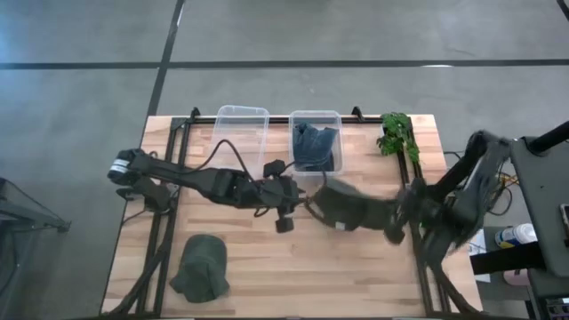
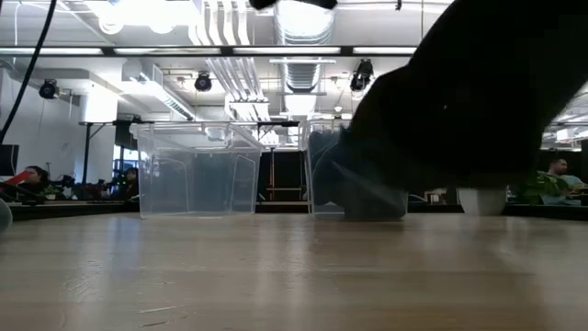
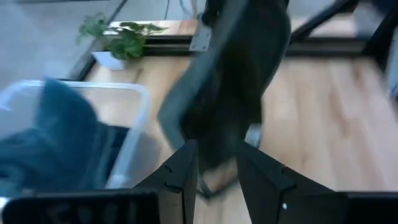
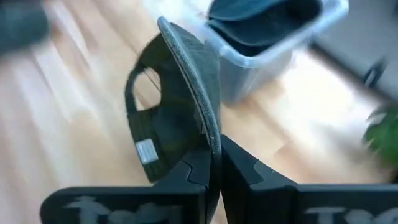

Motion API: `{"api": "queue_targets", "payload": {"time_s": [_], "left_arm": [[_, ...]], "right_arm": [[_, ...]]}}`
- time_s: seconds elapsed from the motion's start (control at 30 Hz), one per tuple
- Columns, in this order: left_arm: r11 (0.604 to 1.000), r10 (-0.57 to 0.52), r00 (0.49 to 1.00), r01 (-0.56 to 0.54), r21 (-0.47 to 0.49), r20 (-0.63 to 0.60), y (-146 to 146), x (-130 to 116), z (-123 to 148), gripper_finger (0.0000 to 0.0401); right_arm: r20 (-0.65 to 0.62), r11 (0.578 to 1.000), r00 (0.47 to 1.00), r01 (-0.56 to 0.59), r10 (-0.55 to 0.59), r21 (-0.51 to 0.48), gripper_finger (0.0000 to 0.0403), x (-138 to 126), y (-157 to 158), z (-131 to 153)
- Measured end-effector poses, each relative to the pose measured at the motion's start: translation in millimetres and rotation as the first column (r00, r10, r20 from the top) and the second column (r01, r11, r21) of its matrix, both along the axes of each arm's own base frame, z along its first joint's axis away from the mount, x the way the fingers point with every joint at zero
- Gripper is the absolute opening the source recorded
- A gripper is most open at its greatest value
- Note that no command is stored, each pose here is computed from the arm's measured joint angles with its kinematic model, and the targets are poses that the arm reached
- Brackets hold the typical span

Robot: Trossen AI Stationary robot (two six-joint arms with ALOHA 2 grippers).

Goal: Pick & Place hat
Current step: Put the top black cap into the left transparent bin

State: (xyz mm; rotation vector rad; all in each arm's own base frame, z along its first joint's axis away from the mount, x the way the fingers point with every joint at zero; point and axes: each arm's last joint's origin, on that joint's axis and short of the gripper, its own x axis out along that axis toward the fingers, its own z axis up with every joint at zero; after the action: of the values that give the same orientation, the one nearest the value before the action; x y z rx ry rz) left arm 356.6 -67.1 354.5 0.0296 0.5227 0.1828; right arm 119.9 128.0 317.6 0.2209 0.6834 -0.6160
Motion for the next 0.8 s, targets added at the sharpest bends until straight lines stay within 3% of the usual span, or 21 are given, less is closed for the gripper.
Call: {"api": "queue_targets", "payload": {"time_s": [0.1, 0.2, 0.27, 0.37, 0.47, 0.57, 0.67, 0.8], "left_arm": [[0.997, -0.010, 0.993, 0.019, 0.079, -0.117, -6, -10, 1, 0.0106], [0.995, -0.010, 0.964, 0.037, 0.097, -0.265, -10, -22, -9, 0.0106], [0.996, 0.004, 0.946, 0.024, 0.084, -0.324, -13, -27, -20, 0.0106], [0.998, 0.017, 0.931, 0.004, 0.056, -0.364, -21, -31, -39, 0.0106], [0.999, 0.003, 0.952, 0.013, 0.051, -0.305, -33, -29, -57, 0.0106], [0.999, -0.003, 0.986, 0.011, 0.046, -0.169, -44, -23, -68, 0.0106], [0.999, -0.019, 0.999, 0.020, 0.037, -0.030, -47, -16, -77, 0.0106], [1.000, -0.011, 1.000, 0.011, 0.017, 0.025, -45, -9, -95, 0.0106]], "right_arm": [[0.124, 0.967, 0.987, 0.067, -0.100, 0.247, 0.0014, -19, -34, 22], [0.267, 0.874, 0.948, 0.021, -0.171, 0.485, 0.0014, -34, -55, 33], [0.354, 0.813, 0.915, -0.052, -0.193, 0.579, 0.0014, -40, -63, 37], [0.425, 0.755, 0.870, -0.099, -0.251, 0.648, 0.0014, -42, -69, 31], [0.412, 0.708, 0.849, -0.066, -0.330, 0.703, 0.0013, -39, -67, 13], [0.383, 0.655, 0.832, -0.032, -0.401, 0.755, 0.0013, -32, -60, -9], [0.382, 0.586, 0.806, -0.055, -0.451, 0.808, 0.0013, -24, -51, -27], [0.402, 0.526, 0.771, -0.103, -0.494, 0.844, 0.0013, -12, -42, -46]]}}
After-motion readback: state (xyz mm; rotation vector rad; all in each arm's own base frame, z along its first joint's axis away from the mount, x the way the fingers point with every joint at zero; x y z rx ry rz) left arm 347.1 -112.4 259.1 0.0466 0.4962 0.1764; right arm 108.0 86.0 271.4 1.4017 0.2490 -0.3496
